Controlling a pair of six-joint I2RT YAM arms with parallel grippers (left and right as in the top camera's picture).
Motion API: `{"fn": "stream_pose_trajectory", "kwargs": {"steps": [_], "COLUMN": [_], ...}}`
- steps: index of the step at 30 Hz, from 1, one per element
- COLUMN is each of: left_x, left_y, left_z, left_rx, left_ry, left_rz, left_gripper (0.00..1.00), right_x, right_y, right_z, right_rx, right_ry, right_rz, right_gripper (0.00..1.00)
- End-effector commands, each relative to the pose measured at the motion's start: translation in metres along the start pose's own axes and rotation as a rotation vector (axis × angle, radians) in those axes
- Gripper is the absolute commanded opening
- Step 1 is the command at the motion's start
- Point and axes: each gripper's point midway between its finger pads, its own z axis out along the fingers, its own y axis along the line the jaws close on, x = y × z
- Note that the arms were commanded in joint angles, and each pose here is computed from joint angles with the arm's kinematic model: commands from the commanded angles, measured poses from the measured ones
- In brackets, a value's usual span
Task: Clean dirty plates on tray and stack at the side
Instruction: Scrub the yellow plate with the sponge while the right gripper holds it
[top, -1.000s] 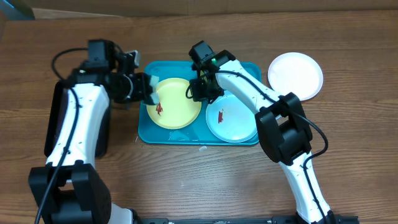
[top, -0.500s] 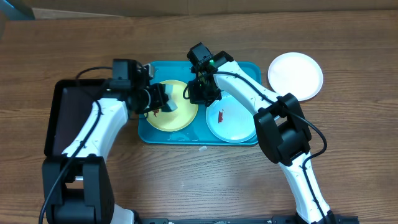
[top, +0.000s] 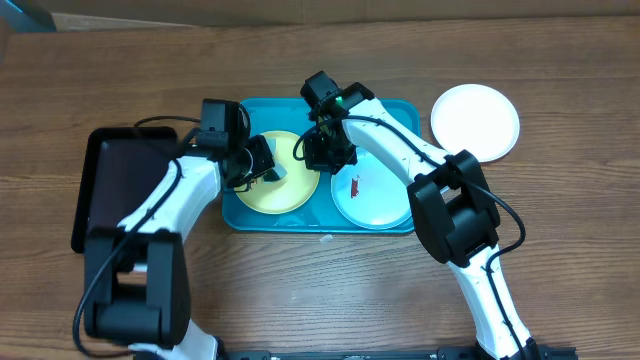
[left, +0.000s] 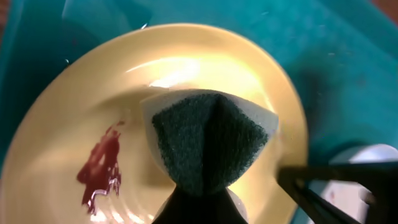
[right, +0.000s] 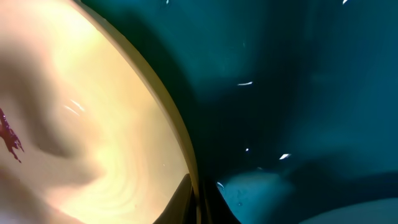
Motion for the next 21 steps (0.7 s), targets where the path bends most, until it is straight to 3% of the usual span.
{"fn": "stream_pose_trajectory", "kwargs": {"steps": [1,5,9,21], "left_x": [0.016,0.022,0.022,0.02], "left_y": [-0.001,-0.01,0.002,0.123], "left_z": [0.021,0.032,0.037,-0.002], "left_rx": [0.035,0.105,0.047,-0.652], "left_ry": [0.077,0.12,0.112,0.024], "left_rz": [-0.042,-0.044,-0.05,0.042], "left_gripper": [0.04,0.04,0.04,0.04], "right_x": [0.002,0.005,0.006,0.006], "right_y": [0.007,0.013,0.016,0.002], "right_z": [-0.001,0.001,0.003,0.002], "right_rx": [0.01,0.009,0.018,0.092], "right_ry": [-0.008,-0.008,-0.015,-0.027], "right_rz": [-0.015,-0.029,-0.042,-0.036], "right_gripper": [0.04,0.04,0.04,0.04]}}
